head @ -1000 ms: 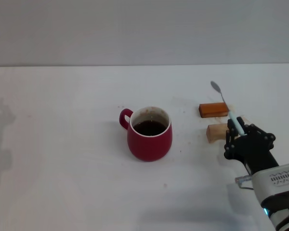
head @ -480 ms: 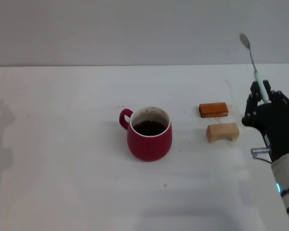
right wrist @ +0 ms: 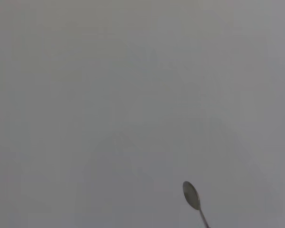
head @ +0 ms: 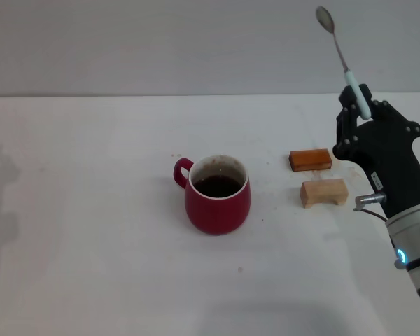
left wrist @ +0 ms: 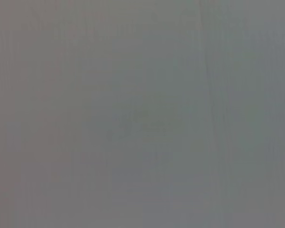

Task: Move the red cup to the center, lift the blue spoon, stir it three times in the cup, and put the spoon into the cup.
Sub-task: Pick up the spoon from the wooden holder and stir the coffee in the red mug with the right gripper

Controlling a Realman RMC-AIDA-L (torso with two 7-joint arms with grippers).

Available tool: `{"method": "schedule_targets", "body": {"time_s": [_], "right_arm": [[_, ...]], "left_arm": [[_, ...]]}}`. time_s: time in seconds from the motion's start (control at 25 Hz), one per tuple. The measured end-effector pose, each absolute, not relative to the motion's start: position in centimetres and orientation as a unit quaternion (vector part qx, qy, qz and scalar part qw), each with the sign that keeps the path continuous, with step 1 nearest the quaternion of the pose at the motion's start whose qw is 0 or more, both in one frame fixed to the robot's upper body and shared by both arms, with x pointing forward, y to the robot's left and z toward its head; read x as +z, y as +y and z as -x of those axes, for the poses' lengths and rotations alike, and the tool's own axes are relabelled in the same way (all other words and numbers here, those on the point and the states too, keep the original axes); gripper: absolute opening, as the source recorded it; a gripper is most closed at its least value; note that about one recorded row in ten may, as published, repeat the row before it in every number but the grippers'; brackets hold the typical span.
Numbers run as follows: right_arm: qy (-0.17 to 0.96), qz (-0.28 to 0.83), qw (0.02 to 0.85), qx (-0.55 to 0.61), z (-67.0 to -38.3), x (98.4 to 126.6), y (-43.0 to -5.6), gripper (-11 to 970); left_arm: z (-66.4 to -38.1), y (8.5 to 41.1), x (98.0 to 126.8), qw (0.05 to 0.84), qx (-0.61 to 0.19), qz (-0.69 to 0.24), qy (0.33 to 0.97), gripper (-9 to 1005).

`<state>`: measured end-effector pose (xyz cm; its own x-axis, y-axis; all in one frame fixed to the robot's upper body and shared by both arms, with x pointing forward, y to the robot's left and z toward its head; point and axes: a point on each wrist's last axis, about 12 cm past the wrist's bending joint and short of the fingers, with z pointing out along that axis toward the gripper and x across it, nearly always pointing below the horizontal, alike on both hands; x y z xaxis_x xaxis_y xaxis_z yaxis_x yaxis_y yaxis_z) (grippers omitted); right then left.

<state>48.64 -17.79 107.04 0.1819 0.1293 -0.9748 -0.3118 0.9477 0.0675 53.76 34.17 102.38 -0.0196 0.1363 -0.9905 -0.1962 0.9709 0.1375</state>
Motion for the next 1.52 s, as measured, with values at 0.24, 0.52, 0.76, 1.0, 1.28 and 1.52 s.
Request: {"method": "schedule_targets", "body": {"time_s": [0.24, 0.52, 0.76, 1.0, 1.28, 1.52], "right_arm": [[0.622, 0.101, 0.754, 0.184, -48.1, 107.8, -18.9, 134], [0.646, 0.137, 0.723, 0.204, -47.2, 109.8, -20.7, 134], [0.665, 0.177, 0.700, 0.191, -46.8, 112.3, -21.3, 134], [0.686, 0.214, 0.681, 0.144, -46.9, 114.6, -20.8, 134], [0.714, 0.238, 0.646, 0.132, -48.0, 116.7, -19.8, 134], [0.738, 0.260, 0.608, 0.135, -49.3, 118.5, -18.5, 134]], "left_arm": [[-53.8, 34.2, 102.4, 0.700, 0.119, 0.021, 0.704, 157], [-53.8, 34.1, 102.4, 0.700, 0.118, 0.023, 0.704, 157], [-53.9, 34.1, 102.4, 0.700, 0.118, 0.026, 0.704, 157], [-54.0, 34.1, 102.5, 0.700, 0.118, 0.025, 0.704, 157], [-54.2, 34.1, 102.4, 0.696, 0.118, 0.026, 0.708, 157], [-54.3, 34.2, 102.5, 0.694, 0.119, 0.032, 0.709, 157]]}}
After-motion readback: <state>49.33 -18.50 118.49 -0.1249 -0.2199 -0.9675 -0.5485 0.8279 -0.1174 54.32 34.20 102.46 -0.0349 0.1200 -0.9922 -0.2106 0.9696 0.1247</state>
